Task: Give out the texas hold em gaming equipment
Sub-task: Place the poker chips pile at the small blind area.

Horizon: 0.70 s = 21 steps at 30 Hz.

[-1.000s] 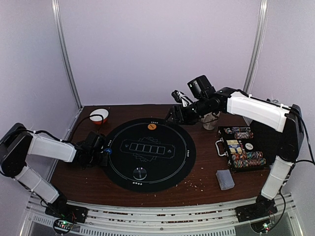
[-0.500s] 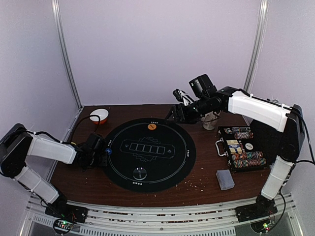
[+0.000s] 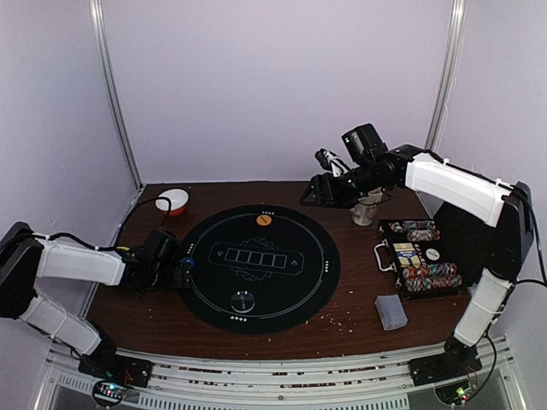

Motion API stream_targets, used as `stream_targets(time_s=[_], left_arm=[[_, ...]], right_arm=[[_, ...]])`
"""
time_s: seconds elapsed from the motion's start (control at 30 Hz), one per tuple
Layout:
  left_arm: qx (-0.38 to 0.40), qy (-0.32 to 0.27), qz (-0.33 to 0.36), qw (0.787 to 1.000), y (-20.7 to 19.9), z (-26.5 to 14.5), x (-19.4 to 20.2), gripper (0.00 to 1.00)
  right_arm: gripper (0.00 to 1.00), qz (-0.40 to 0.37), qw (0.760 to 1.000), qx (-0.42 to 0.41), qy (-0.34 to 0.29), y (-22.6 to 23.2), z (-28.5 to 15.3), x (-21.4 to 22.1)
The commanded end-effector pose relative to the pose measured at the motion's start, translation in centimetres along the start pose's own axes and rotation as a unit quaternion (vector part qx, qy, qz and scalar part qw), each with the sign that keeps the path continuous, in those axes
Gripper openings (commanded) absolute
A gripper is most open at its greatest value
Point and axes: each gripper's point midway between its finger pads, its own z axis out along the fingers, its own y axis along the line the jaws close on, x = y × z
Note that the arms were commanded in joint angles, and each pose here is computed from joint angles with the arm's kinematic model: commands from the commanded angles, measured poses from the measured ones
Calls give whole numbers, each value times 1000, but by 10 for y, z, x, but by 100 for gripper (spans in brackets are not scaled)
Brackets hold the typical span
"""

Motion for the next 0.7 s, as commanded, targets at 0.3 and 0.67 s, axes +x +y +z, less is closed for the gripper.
stream_targets(time_s=[0.3,0.67], left_arm=[[58,-117,51,990,-18,-71,-92,92],[78,-153,97,980,-33,-86,-120,94]], right_arm=[[74,83,900,425,37,-271,-128,28],[76,64,893,417,154,-335,-80,55]])
